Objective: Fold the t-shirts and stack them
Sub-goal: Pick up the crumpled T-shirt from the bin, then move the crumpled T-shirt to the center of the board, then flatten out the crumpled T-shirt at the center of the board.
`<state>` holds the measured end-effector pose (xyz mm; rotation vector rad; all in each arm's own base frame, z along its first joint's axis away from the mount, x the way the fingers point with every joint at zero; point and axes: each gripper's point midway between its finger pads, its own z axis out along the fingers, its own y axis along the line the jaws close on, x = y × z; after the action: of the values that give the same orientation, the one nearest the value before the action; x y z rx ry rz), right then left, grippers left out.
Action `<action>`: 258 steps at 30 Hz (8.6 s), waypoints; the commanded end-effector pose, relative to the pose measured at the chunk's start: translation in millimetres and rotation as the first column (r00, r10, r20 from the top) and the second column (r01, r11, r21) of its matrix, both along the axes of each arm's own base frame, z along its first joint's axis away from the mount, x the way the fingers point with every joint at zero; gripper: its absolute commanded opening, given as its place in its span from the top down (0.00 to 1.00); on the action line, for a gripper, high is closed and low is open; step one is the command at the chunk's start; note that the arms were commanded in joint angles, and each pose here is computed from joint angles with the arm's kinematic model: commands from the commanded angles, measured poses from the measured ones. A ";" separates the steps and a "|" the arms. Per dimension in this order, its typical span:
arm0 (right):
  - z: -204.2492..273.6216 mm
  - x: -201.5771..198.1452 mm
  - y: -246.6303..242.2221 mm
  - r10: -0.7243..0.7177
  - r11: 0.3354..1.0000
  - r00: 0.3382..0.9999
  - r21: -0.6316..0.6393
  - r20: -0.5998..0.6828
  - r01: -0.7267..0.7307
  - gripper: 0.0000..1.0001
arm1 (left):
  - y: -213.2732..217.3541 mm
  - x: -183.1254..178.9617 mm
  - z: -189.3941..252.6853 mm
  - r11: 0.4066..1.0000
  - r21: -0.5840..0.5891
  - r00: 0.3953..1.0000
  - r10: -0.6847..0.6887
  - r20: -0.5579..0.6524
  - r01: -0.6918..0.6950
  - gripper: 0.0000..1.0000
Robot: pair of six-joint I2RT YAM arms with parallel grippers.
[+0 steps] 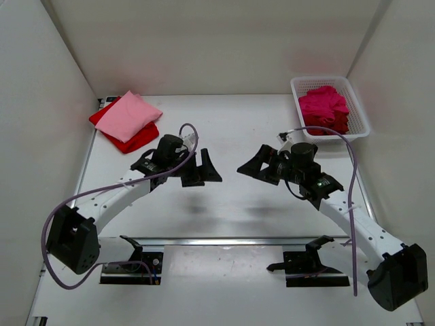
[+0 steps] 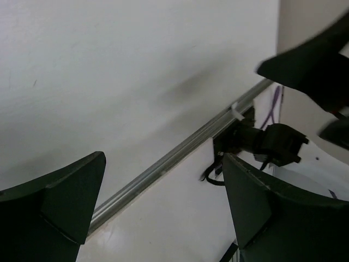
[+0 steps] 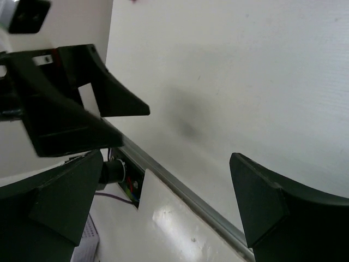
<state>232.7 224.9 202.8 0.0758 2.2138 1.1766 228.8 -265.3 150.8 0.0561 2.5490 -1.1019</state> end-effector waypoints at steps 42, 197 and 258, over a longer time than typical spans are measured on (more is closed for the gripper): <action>54.2 153.2 -119.8 -0.282 0.871 0.951 -0.384 0.124 0.308 0.69 | 4.1 97.4 62.7 0.986 -0.168 0.989 0.005 0.147 0.020 0.31; -60.2 14.7 55.1 0.338 0.844 0.939 -0.420 -0.064 -0.333 0.65 | 85.3 53.9 -62.6 0.968 0.088 0.963 0.246 -0.111 -0.237 0.49; 45.8 98.5 -63.0 -0.004 0.862 0.993 -0.504 0.114 0.062 1.00 | 10.1 -63.5 -51.8 0.965 0.168 0.979 -0.202 -0.030 0.204 0.15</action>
<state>339.1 174.7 241.8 -0.1647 2.3360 0.5105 163.1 -247.5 89.8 0.2309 2.7327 -1.0048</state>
